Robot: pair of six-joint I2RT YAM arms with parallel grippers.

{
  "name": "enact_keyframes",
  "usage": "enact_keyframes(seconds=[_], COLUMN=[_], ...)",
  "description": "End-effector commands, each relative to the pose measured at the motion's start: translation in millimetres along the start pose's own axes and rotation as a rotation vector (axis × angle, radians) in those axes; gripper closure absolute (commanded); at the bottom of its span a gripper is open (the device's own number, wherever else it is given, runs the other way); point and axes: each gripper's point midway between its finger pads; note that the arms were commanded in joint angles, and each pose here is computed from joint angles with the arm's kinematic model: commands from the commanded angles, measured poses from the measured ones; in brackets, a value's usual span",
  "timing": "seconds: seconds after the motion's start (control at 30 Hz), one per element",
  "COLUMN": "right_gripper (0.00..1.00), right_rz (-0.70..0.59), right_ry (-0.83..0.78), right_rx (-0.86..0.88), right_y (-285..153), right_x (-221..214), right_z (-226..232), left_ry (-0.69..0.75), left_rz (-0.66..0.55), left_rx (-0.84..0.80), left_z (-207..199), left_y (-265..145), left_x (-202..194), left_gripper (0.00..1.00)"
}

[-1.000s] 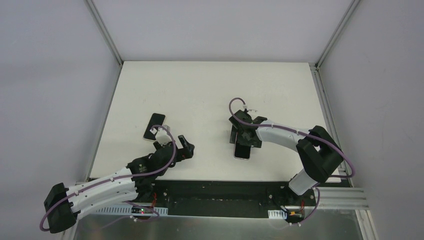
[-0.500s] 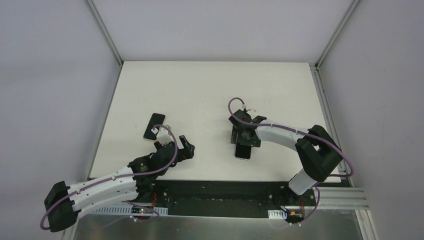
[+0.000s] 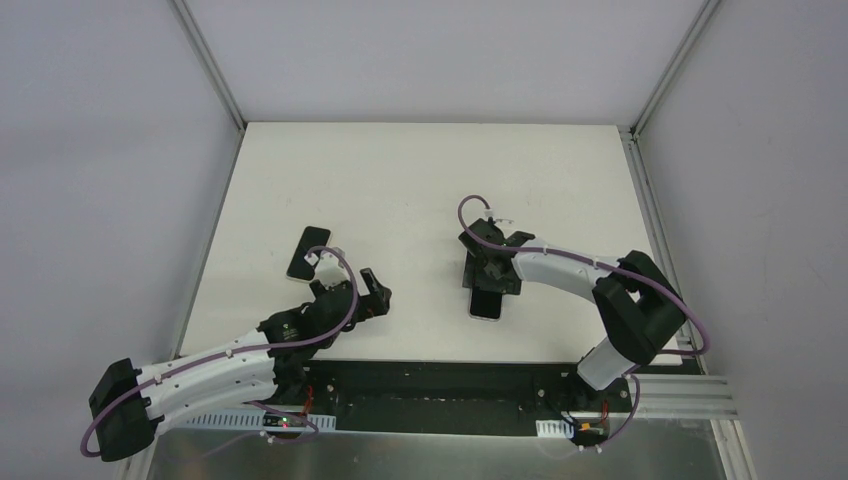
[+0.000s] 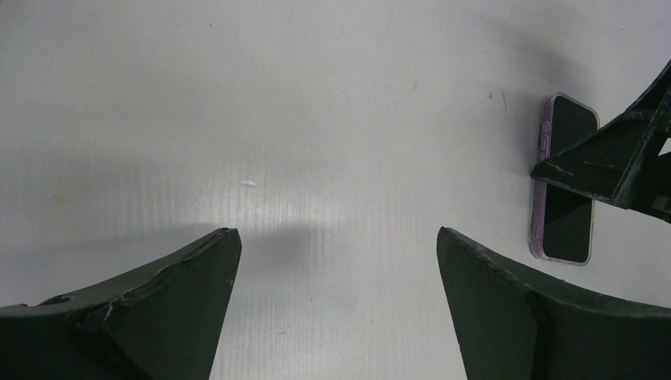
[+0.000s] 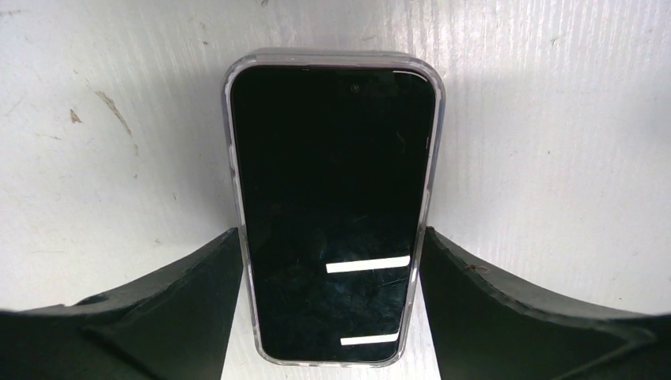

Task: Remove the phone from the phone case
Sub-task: Pick up the phone at the center of the board.

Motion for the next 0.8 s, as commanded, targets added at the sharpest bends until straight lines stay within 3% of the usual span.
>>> enact_keyframes(seconds=[0.0,0.2,0.37,0.6,0.77], right_gripper=[0.70,1.00,1.00,1.00,1.00], right_rz=[-0.008,-0.060,-0.104,-0.252,-0.320], right_ry=[0.005,-0.010,-0.058,-0.271,-0.421], right_rx=[0.038,0.070,0.128,0.397,0.489], right_y=[-18,-46,-68,-123,-155], right_x=[1,9,7,-16,-38], right_z=[-1,-3,-4,16,22], left_ry=[0.000,0.007,0.010,0.126,0.121], left_rz=[-0.003,-0.018,-0.016,0.001,0.115], left_rx=[-0.033,-0.023,-0.029,-0.141,-0.435], left_z=[-17,-15,-20,-62,-134], left_y=[-3,-2,-3,-14,-34], left_x=[7,9,11,28,20], left_gripper=[0.02,0.02,0.01,0.01,0.01])
Point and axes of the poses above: each gripper's point midway between its finger pads, its own y axis out along the fingers, its own z axis along the line the jaws close on, x = y × z, and after that the axes turned 13 degrees about -y, right-handed
